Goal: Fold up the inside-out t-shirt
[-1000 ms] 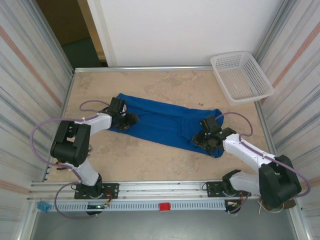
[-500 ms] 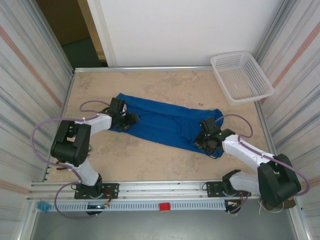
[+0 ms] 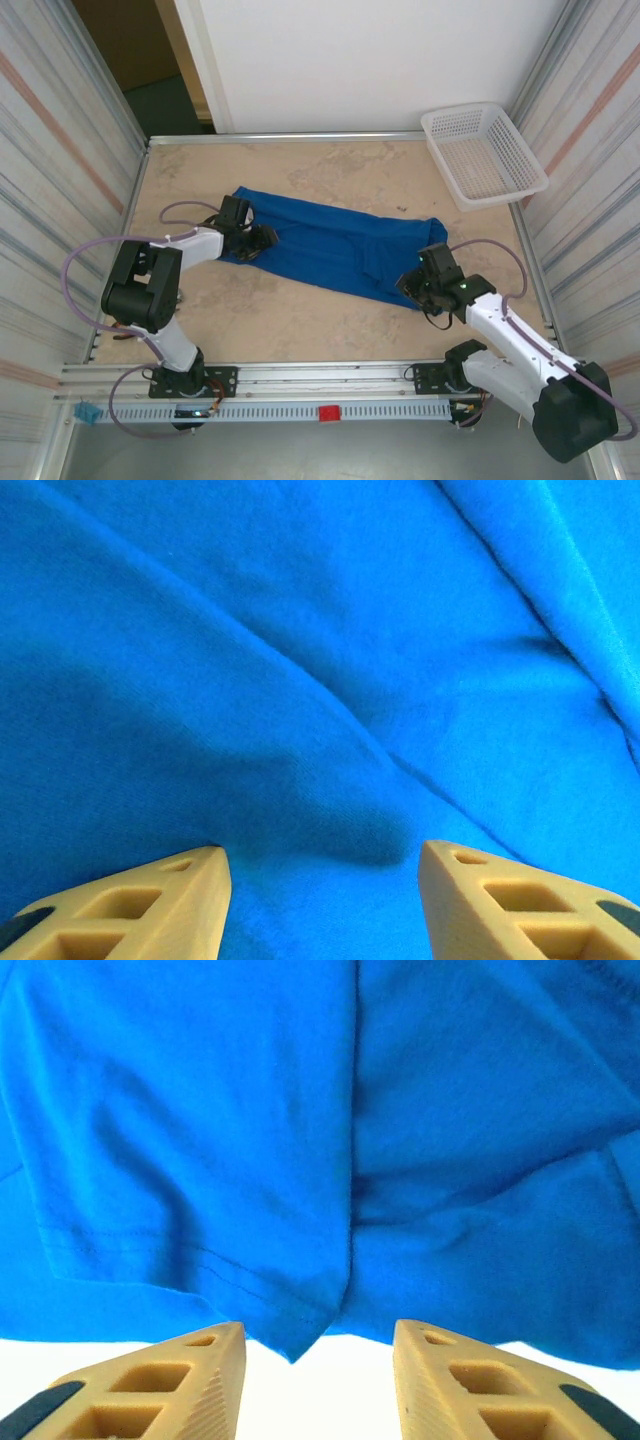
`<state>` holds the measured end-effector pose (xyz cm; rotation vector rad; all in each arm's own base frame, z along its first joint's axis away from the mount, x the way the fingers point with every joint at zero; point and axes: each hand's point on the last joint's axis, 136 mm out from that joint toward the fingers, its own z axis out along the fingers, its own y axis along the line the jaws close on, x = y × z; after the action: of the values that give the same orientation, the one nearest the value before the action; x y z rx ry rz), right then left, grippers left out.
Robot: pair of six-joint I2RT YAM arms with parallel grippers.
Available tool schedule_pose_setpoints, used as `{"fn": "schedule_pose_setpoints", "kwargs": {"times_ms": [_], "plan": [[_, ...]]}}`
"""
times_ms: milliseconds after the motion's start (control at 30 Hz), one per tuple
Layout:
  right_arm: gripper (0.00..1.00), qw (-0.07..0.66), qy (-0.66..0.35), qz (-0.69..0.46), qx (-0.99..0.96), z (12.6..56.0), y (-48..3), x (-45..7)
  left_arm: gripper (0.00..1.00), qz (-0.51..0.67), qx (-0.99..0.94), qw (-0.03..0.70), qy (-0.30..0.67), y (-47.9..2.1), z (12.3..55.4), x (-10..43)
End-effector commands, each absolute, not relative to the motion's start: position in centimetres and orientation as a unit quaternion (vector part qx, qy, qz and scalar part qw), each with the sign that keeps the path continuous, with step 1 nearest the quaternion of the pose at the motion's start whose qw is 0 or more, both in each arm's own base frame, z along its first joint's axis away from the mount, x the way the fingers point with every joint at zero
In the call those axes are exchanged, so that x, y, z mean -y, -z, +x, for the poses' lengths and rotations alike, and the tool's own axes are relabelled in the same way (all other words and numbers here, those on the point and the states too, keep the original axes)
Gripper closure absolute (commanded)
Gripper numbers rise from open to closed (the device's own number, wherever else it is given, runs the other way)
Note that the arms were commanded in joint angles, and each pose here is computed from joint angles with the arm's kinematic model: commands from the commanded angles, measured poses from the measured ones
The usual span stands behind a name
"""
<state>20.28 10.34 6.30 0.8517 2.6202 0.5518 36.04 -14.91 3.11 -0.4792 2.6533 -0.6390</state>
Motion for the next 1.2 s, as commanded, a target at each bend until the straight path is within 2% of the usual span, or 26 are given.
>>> {"fn": "schedule_pose_setpoints", "kwargs": {"times_ms": [0,333,500,733,867,1167], "plan": [[0.56,0.143,-0.191,0.306,-0.922,19.8,-5.6,-10.8,0.47,-0.185,-0.949,0.149,0.210,-1.0,34.3,14.1],[0.56,0.127,-0.196,0.303,-0.924,20.4,-4.2,-12.2,0.47,-0.186,-0.950,0.145,0.207,-0.8,34.2,14.1],[0.61,0.124,-0.195,0.302,-0.925,20.7,-3.9,-12.4,0.47,-0.186,-0.949,0.145,0.208,-0.9,34.3,14.1],[0.76,0.124,-0.190,0.304,-0.925,20.7,-3.6,-12.0,0.47,-0.189,-0.949,0.144,0.207,-0.7,34.1,14.0],[1.00,0.122,-0.188,0.306,-0.925,20.6,-3.6,-11.6,0.47,-0.191,-0.949,0.142,0.206,-0.5,33.9,14.0],[1.00,0.148,-0.194,0.316,-0.917,18.7,-5.6,-9.8,0.48,-0.195,-0.949,0.140,0.204,-0.4,33.5,13.8]]}}
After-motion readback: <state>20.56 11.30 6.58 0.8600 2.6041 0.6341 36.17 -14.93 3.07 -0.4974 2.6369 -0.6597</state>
